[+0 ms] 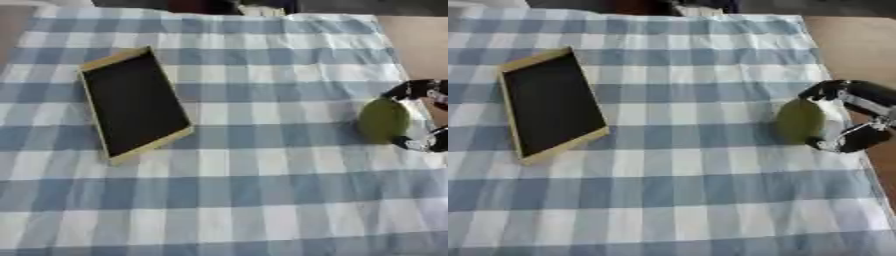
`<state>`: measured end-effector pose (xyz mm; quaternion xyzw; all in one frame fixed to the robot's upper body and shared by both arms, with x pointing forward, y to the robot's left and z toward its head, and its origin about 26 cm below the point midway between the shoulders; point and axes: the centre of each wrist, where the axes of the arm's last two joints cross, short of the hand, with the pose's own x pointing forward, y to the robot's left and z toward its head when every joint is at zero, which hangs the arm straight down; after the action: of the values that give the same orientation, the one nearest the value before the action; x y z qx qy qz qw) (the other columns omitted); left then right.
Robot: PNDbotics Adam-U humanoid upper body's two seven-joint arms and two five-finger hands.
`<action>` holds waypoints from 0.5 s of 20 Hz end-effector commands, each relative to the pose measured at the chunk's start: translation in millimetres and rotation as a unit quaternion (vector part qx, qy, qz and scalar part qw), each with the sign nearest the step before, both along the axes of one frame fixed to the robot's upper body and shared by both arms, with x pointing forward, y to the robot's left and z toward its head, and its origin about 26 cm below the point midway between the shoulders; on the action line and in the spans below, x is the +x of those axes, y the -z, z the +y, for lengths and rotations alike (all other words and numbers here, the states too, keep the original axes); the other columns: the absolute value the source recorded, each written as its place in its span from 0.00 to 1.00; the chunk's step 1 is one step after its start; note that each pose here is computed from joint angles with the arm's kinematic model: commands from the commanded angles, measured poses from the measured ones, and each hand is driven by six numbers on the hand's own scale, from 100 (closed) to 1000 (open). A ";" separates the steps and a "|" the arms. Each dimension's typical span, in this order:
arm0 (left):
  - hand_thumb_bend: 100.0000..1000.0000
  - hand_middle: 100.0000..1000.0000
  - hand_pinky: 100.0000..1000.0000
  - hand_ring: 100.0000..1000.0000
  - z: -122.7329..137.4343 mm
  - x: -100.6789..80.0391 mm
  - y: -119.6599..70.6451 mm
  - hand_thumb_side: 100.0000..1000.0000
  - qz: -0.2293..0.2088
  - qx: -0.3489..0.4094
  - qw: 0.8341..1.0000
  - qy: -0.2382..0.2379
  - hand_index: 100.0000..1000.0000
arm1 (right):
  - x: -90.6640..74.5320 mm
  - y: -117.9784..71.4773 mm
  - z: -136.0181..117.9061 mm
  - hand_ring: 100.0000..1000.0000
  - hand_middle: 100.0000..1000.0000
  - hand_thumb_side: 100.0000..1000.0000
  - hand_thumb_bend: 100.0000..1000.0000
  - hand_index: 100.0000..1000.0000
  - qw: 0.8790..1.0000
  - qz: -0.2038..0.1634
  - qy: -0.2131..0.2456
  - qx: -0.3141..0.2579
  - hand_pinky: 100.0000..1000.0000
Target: Pick up objects on the table and place them in the box.
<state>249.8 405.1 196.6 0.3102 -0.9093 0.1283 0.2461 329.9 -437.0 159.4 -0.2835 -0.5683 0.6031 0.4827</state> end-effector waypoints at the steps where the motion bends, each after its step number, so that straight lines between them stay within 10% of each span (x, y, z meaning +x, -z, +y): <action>1: 0.00 0.69 0.63 0.45 -0.5 -1.9 -9.2 0.44 -0.012 0.011 1.000 0.003 0.83 | 2.5 -3.3 -7.1 0.82 0.81 0.13 0.30 0.91 1.000 0.006 0.009 -0.011 0.81; 10: 0.00 0.69 0.63 0.45 -0.8 -1.8 -8.4 0.44 -0.012 0.009 1.000 0.003 0.83 | 7.4 2.8 -3.4 0.66 0.56 0.00 0.11 0.75 0.999 -0.027 0.012 0.015 0.70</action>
<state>250.1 404.1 194.9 0.3081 -0.9088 0.1310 0.2488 337.3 -437.2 147.8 -0.2833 -0.5853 0.5824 0.4879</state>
